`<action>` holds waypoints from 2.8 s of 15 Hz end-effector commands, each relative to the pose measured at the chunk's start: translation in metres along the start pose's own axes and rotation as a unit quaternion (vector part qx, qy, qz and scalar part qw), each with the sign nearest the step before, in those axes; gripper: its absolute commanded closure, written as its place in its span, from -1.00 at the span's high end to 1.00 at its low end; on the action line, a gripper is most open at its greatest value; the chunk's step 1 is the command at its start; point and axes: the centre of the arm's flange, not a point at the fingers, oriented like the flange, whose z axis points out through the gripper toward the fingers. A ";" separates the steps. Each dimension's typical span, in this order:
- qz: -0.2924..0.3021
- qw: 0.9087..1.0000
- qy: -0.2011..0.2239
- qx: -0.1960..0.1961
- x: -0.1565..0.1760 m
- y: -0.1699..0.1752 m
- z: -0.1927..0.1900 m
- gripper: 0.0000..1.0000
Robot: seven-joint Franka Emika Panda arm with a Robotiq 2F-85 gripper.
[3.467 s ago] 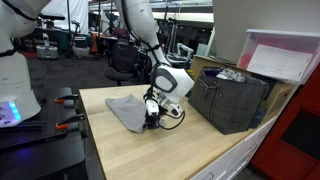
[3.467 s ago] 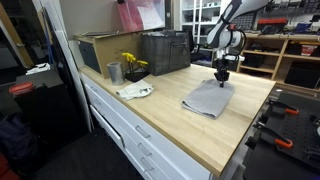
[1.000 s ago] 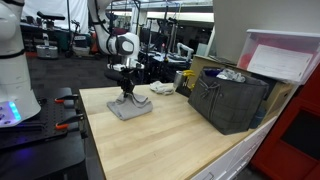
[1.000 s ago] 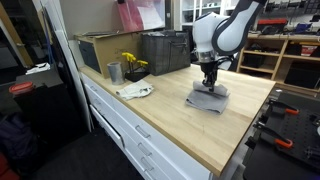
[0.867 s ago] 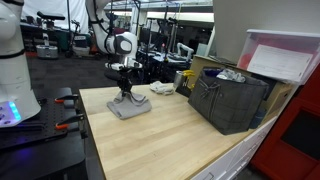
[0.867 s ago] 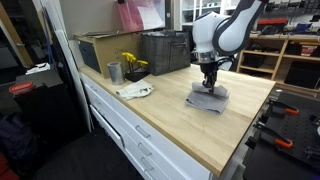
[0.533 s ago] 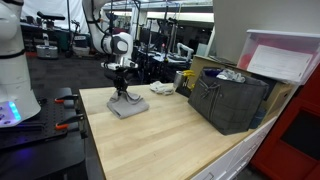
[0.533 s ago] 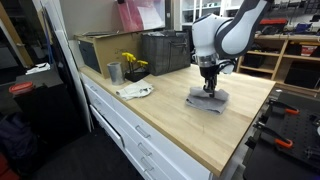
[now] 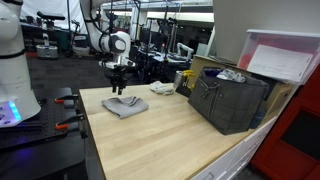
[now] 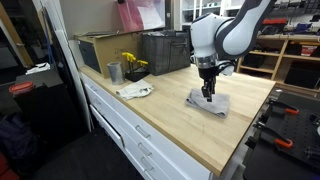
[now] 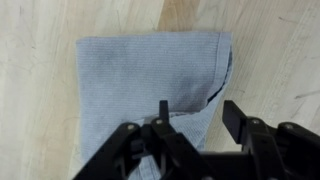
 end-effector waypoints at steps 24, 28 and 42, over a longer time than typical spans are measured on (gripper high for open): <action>0.095 0.955 -0.056 0.277 0.066 0.136 0.083 1.00; 0.076 0.952 -0.060 0.290 0.064 0.132 0.087 1.00; -0.006 0.950 -0.044 0.309 0.074 0.089 0.024 1.00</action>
